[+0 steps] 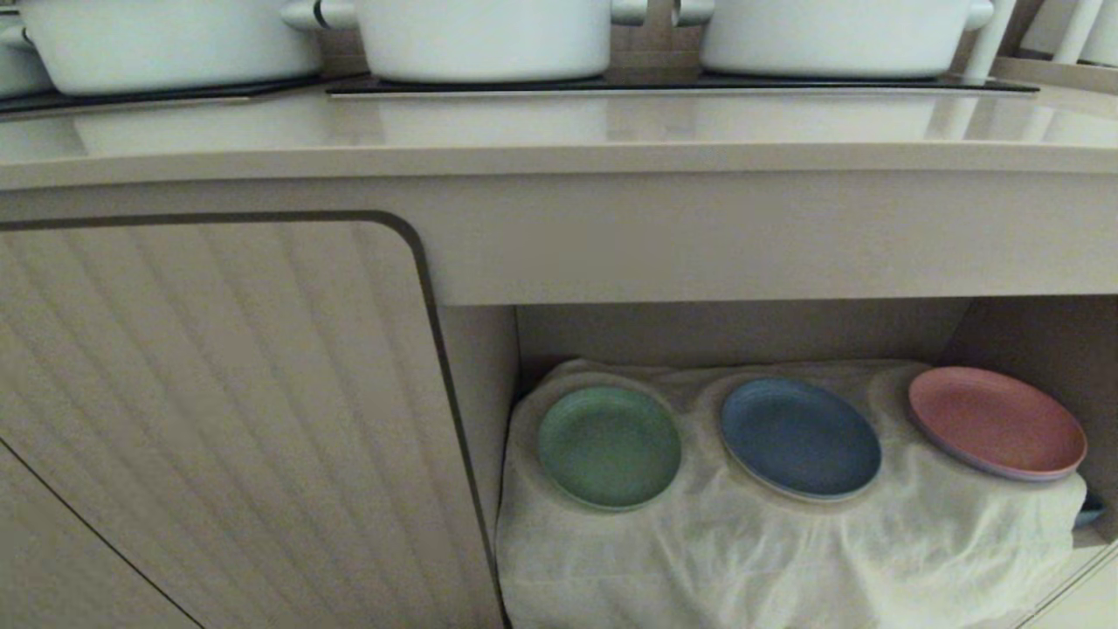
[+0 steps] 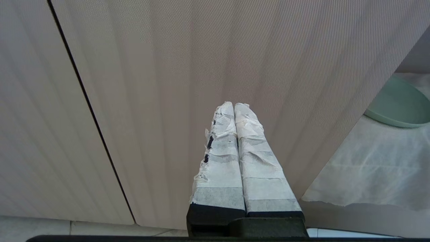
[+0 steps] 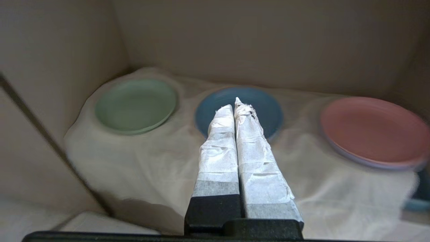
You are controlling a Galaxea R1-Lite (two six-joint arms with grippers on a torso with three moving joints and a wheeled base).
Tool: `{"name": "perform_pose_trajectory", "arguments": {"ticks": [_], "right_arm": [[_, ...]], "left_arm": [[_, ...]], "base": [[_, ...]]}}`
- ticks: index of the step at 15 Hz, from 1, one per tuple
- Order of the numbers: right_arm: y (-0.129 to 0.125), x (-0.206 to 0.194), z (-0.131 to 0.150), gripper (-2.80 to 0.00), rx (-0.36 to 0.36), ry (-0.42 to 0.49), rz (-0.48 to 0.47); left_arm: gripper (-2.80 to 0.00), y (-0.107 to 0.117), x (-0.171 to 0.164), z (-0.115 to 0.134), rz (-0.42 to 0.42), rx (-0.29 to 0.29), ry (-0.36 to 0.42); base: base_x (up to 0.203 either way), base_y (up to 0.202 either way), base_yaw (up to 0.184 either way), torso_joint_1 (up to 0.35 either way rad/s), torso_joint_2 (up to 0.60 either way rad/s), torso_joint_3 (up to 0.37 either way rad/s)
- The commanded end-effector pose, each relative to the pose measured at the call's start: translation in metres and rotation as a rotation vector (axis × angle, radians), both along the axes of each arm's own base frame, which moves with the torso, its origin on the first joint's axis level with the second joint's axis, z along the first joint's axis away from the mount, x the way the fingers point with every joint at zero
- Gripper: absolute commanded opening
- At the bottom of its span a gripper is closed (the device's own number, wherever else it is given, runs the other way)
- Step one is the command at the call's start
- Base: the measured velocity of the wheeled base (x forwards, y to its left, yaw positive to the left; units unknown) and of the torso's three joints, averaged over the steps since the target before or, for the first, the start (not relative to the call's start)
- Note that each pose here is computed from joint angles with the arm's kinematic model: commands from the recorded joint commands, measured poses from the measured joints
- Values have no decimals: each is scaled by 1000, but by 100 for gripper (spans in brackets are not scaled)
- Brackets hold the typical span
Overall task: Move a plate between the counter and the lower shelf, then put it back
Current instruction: Pick up the plate in the cupboard
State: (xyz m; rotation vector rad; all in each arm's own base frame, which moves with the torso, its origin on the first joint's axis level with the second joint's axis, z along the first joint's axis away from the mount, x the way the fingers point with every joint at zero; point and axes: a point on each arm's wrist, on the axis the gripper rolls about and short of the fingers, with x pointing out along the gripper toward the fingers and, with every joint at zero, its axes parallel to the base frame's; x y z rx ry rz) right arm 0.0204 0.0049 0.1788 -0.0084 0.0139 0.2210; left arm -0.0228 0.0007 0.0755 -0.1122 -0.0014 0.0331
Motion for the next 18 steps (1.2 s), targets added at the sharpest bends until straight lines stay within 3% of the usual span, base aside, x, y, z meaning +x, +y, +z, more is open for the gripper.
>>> {"name": "perform_pose_trajectory", "arguments": {"ticks": [1, 13, 18], "right_arm": [[2, 28, -1, -280, -8, 118, 35], [11, 101, -36, -280, 36, 516, 359], [27, 125, -51, -280, 10, 624, 525]], "left_arm": [[-280, 0, 0, 0, 1, -1, -1], [-280, 0, 0, 0, 1, -1, -1], [-280, 0, 0, 0, 1, -1, 0]], "base": [[0, 0, 0, 0, 0, 0], [0, 0, 0, 0, 0, 0], [0, 0, 0, 0, 0, 0]]}}
